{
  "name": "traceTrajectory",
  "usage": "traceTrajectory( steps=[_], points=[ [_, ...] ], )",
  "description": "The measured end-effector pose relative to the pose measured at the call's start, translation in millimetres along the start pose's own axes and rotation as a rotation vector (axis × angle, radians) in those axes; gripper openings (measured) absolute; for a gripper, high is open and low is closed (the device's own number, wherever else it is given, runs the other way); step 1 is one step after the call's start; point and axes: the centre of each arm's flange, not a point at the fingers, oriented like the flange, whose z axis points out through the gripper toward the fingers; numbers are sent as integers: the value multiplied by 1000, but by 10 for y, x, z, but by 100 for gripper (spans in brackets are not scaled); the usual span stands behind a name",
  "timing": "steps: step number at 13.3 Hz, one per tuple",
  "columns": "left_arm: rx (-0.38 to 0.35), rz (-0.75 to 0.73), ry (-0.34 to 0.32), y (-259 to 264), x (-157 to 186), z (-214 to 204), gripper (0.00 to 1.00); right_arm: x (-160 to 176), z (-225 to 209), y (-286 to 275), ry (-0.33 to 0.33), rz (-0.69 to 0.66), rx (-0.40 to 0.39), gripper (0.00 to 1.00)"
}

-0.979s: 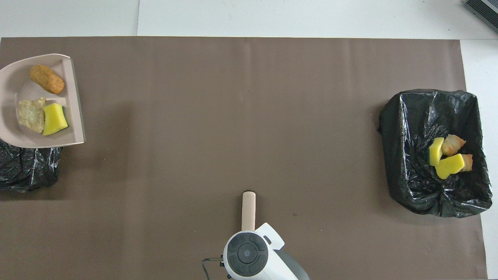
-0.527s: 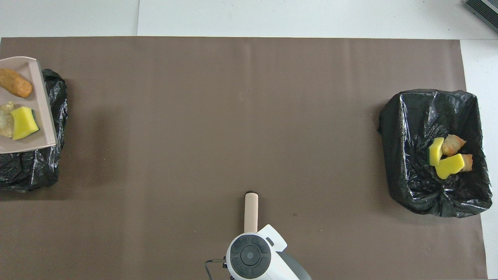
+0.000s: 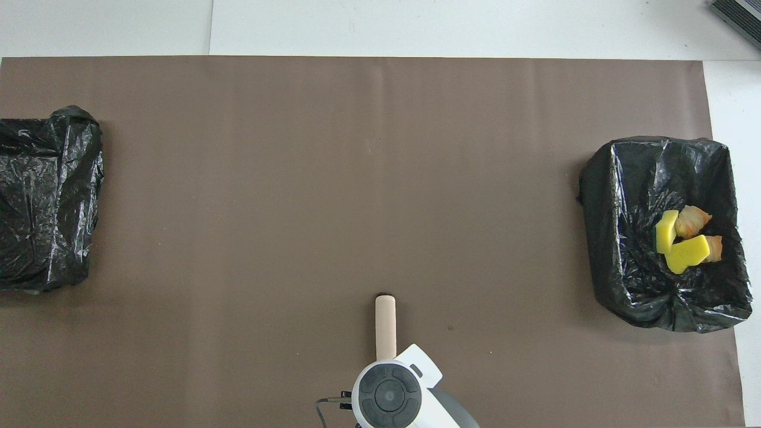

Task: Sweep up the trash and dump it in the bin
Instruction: 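Tip the dustpan over the black bin with the left gripper, then bring the empty dustpan back to the table center with the left gripper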

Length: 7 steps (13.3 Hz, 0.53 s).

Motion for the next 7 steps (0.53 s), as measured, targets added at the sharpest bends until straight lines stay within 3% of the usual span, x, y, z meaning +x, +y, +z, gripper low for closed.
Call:
traceTrajectory(
  steps=[2,5,7],
  points=[
    [-10,63,-45,-46,147,59,32,11,-65,-4,8,0,11,97],
    [-27,140,-135,-65,225,61,32,94,-316,19,42,11,51,100],
    [-29,159,-197,-66,185,3,32,252,-680,162,103,31,81,100]
  ],
)
